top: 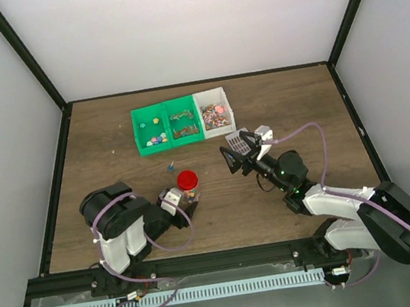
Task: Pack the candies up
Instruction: Screw the bottle lid onto the packing bottle.
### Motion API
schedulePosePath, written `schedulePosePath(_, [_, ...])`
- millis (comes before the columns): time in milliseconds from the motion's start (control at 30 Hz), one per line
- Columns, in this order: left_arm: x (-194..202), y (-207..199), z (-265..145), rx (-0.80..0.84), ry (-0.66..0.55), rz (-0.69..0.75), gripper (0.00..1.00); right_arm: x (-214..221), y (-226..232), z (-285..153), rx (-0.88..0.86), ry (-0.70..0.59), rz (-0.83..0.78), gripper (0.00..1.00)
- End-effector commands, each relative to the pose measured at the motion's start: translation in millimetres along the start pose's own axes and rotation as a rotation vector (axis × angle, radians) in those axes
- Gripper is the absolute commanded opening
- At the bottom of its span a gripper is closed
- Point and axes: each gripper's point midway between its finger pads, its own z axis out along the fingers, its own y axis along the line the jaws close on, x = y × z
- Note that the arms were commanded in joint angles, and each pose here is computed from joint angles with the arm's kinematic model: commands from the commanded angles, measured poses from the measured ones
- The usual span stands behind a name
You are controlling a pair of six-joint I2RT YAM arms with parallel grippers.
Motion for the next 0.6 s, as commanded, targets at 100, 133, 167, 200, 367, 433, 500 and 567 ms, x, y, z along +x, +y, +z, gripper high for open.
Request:
schedulePosePath(100, [-46.2, -8.7, -6.5, 0.046, -0.198, 0.014, 0.77, -14.4, 2.2, 9.1, -0.014, -0.033, -0.025, 1.00])
schedulePosePath(133, [-47.7, -9.5, -6.5, 0.050, -0.203, 0.012, 0.76, -14.3, 1.9, 9.5, -0.014, -0.032, -0.024, 1.00])
schedulePosePath(167, [-50.2, -11.0, -7.3, 0.059, -0.211, 0.011, 0.76, -14.0, 1.3, 9.7, -0.012, -0.031, -0.025, 1.00])
schedulePosePath(200, [-52.9, -11.9, -8.7, 0.063, -0.220, 0.009, 0.76, -14.0, 1.1, 9.9, -0.013, -0.030, -0.026, 1.00])
schedulePosePath(367, [-62.9, -10.7, -12.6, 0.053, -0.254, 0.017, 0.84, -11.1, -0.8, 11.2, -0.012, -0.021, -0.024, 1.00])
schedulePosePath(433, [-64.9, -11.5, -12.0, 0.056, -0.261, 0.020, 0.85, -9.9, -1.2, 12.6, -0.014, -0.017, -0.023, 1.00])
schedulePosePath(500, [-65.8, -12.2, -10.6, 0.060, -0.263, 0.020, 0.85, -8.0, -1.8, 13.4, -0.015, -0.012, -0.023, 1.00])
schedulePosePath(567, [-66.7, -10.8, -9.7, 0.053, -0.267, 0.017, 0.85, -7.5, -1.8, 14.3, -0.018, -0.009, -0.021, 1.00])
